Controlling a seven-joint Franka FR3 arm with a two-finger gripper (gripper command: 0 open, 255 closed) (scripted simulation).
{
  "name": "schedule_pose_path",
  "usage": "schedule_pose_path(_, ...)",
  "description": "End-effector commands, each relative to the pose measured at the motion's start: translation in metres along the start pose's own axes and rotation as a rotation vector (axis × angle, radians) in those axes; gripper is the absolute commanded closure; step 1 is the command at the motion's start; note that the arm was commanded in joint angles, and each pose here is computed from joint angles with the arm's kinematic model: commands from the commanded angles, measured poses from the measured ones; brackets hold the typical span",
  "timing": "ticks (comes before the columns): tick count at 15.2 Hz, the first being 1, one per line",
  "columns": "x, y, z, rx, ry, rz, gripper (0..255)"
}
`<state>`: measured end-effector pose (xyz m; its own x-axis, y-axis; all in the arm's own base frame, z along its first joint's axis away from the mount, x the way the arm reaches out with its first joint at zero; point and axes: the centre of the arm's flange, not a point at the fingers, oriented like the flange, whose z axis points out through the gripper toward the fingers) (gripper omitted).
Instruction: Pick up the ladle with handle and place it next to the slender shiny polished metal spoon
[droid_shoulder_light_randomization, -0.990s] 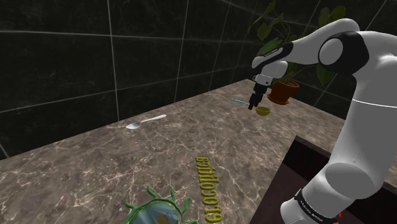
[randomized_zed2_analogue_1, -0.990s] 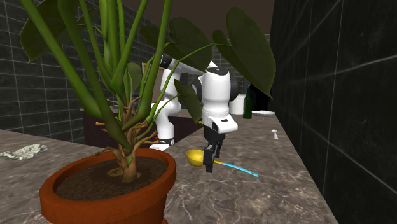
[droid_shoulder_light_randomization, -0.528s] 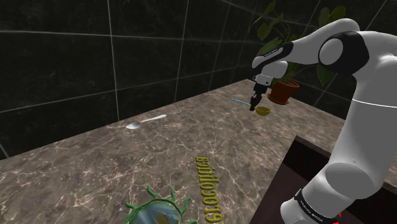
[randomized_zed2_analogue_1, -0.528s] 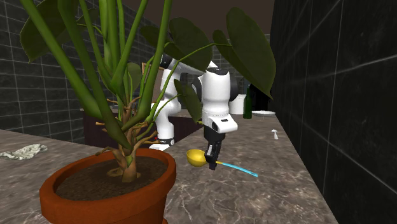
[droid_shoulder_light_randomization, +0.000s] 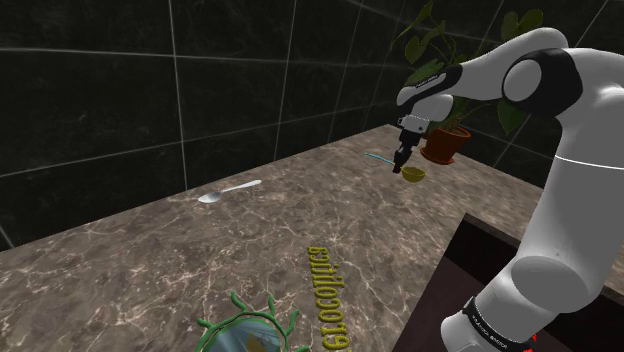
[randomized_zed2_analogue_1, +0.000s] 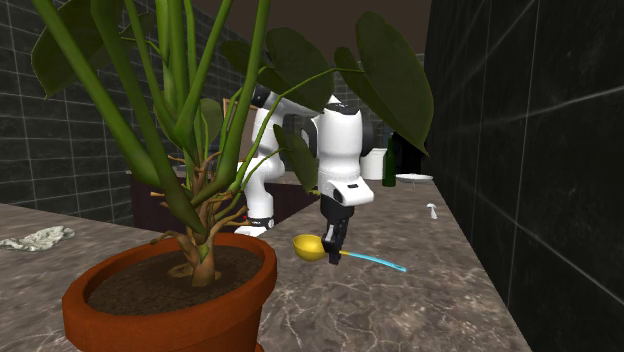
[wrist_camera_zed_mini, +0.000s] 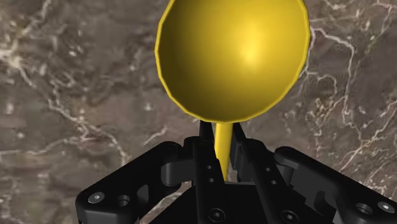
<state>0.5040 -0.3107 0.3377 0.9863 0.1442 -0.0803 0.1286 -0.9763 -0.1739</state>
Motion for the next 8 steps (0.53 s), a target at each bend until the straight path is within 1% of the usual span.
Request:
schedule_pose_path(1,-0.001,-0.002,-0.009,0.000,0.000,0.000,255)
schedule_pose_path(8,-0.004,-0.008,-0.046,0.000,0.000,0.000,255)
